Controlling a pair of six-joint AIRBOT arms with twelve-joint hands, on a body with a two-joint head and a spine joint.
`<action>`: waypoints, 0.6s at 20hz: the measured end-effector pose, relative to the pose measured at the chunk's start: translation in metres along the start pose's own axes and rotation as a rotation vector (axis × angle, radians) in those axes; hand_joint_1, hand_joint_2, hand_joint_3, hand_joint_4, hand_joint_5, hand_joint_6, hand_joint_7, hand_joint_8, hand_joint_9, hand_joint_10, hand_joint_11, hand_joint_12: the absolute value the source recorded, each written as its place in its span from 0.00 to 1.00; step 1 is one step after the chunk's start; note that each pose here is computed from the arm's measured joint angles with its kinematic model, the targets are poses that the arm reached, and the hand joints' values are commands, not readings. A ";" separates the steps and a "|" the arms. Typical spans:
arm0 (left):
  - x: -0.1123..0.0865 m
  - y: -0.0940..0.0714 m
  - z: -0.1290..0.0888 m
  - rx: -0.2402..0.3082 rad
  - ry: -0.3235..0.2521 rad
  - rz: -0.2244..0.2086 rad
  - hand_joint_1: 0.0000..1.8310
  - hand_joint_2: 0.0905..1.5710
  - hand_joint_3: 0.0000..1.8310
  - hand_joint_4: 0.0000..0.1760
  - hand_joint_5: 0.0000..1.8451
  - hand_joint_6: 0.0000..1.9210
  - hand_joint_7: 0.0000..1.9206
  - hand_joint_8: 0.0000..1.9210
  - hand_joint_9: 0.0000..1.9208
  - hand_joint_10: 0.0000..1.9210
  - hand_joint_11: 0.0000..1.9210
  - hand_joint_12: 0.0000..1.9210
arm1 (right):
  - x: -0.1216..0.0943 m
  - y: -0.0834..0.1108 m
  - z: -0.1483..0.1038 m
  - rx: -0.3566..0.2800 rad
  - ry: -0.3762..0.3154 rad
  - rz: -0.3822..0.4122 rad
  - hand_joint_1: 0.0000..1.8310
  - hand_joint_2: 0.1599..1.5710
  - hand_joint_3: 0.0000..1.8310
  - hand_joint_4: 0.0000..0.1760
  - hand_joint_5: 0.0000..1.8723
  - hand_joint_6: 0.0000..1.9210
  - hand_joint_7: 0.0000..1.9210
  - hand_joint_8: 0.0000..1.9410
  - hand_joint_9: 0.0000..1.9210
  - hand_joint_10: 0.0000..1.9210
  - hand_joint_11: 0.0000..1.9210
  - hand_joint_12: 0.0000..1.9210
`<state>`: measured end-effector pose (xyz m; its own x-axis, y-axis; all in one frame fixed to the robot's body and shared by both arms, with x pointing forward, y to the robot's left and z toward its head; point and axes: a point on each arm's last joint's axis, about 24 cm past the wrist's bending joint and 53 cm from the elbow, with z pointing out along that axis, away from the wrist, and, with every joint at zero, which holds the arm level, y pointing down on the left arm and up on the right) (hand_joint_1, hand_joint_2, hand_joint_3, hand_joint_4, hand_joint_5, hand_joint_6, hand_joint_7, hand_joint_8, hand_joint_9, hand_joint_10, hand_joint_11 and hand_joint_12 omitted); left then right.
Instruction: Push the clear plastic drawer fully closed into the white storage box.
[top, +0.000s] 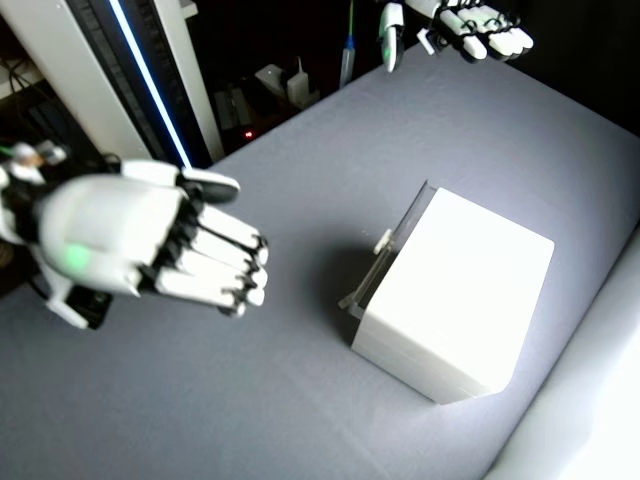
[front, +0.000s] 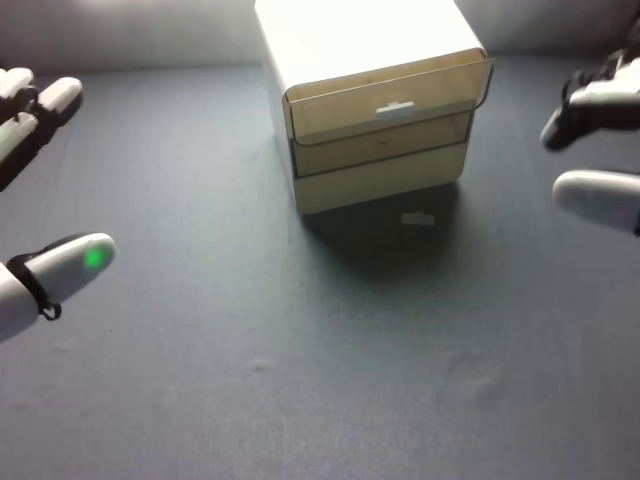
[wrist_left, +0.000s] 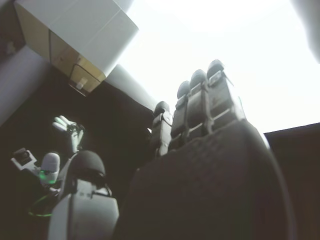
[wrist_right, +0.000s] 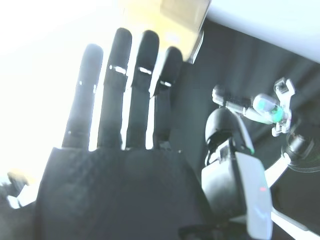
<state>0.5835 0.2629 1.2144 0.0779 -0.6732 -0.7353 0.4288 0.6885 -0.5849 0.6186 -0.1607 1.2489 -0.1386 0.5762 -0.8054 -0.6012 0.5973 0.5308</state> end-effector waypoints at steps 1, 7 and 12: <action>-0.002 0.001 -0.001 -0.001 -0.005 0.002 0.00 0.68 0.00 1.00 0.00 0.00 0.00 0.00 0.00 0.00 0.00 0.00 | -0.005 0.001 -0.002 -0.002 -0.015 -0.005 0.00 0.80 0.00 0.00 0.33 0.16 0.39 0.01 0.31 0.05 0.03 0.62; -0.003 0.002 -0.001 -0.004 -0.010 0.005 0.00 0.67 0.00 1.00 0.00 0.00 0.00 0.00 0.00 0.00 0.00 0.00 | -0.044 -0.017 -0.036 0.072 -0.153 -0.018 0.00 0.75 0.00 0.02 0.18 0.00 0.17 0.00 0.15 0.00 0.00 0.42; -0.009 0.003 -0.001 -0.016 -0.022 0.013 0.00 0.65 0.00 1.00 0.00 0.00 0.00 0.00 0.00 0.00 0.00 0.00 | -0.071 -0.011 -0.071 0.104 -0.258 -0.102 0.00 0.70 0.00 0.89 0.03 0.00 0.01 0.00 0.00 0.00 0.00 0.00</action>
<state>0.5837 0.2717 1.2190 0.1027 -0.6700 -0.7352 0.4131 0.7011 -0.5812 0.5789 -0.2472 1.2814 0.1308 0.6251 -0.7695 -0.5165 0.7055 0.4853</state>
